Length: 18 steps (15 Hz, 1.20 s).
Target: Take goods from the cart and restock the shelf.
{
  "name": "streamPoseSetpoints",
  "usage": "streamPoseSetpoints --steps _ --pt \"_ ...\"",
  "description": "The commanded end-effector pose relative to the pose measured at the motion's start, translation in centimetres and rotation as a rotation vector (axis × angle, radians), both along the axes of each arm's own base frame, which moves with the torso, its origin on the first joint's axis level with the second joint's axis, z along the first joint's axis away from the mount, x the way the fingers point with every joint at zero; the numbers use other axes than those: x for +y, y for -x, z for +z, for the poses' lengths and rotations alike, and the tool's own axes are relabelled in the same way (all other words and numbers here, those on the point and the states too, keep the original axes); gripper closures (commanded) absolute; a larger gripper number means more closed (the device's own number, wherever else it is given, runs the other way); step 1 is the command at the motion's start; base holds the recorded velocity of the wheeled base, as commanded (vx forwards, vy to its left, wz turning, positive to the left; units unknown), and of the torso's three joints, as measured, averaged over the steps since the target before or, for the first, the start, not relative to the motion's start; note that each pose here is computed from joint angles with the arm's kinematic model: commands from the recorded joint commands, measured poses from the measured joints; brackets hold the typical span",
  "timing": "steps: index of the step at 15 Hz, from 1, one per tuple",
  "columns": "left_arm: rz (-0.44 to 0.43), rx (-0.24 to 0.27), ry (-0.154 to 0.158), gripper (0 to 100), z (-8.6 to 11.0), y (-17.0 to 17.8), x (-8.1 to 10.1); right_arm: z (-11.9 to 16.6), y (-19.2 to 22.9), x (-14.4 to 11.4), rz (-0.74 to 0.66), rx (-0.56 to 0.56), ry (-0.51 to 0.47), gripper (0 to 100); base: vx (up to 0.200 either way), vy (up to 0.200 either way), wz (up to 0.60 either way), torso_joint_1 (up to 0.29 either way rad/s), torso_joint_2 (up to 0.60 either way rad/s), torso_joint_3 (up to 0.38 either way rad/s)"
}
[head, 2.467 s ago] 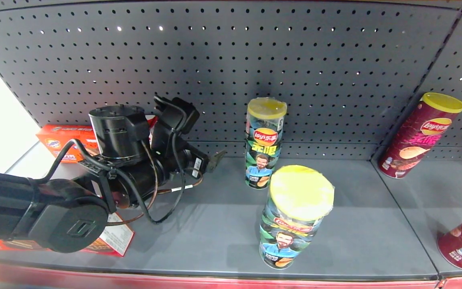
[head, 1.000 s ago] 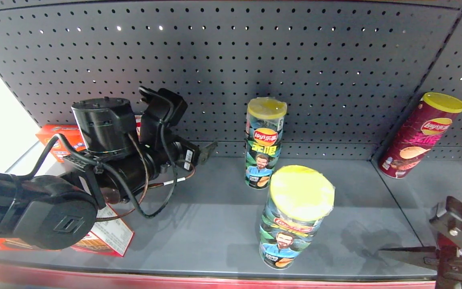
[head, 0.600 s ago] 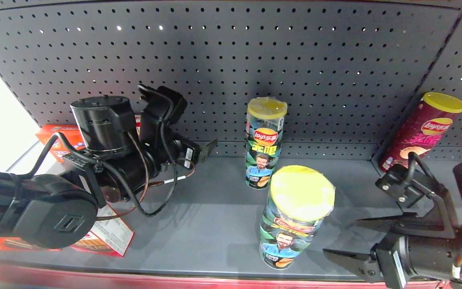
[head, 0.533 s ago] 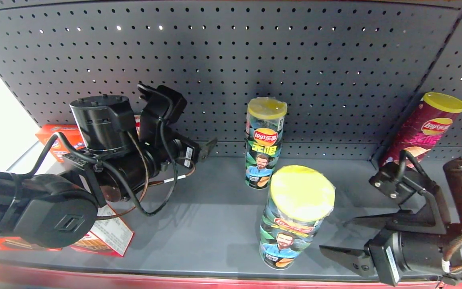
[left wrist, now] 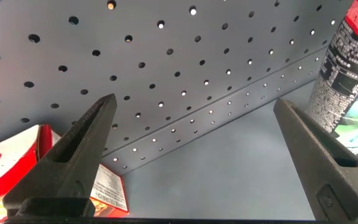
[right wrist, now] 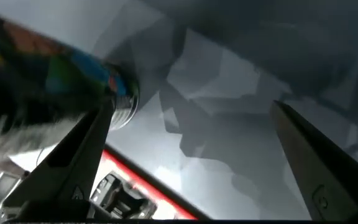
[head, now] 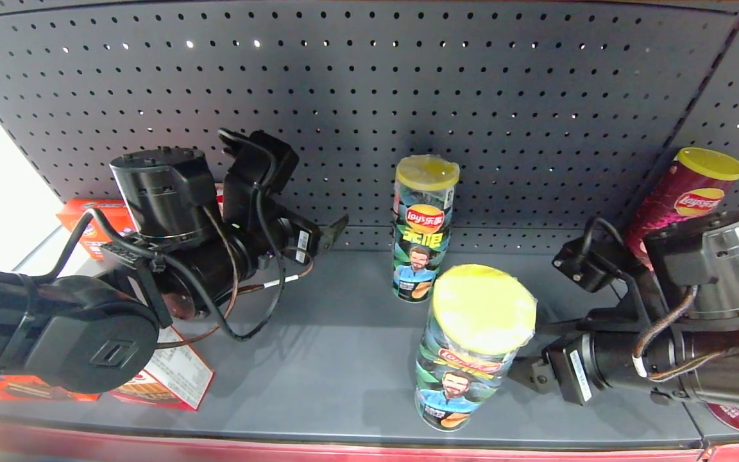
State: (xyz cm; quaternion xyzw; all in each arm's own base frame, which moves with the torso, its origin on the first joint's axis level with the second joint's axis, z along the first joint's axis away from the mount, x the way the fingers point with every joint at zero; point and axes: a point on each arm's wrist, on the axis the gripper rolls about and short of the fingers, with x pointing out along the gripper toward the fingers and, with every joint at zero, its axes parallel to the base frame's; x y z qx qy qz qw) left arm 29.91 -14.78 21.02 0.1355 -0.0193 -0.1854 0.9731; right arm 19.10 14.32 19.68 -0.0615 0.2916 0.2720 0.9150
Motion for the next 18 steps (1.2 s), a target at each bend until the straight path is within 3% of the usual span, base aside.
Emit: streamPoseSetpoints --steps 1,10,18 --pt "-0.001 0.001 0.000 0 -0.1 -0.1 -0.1 -0.2 -0.6 0.5 0.001 0.009 0.008 0 0.000 0.000 0.00 0.000 0.00 0.000" --pt "0.001 0.009 -0.004 0 -0.3 0.1 0.0 -0.9 2.3 -1.6 0.016 0.014 0.022 0 0.000 0.000 0.00 0.000 0.00 0.000" --pt "0.002 0.006 -0.001 0 -0.2 0.1 0.1 -0.1 0.8 0.1 0.052 -0.018 0.030 0 0.000 0.000 0.00 0.000 0.00 0.000"
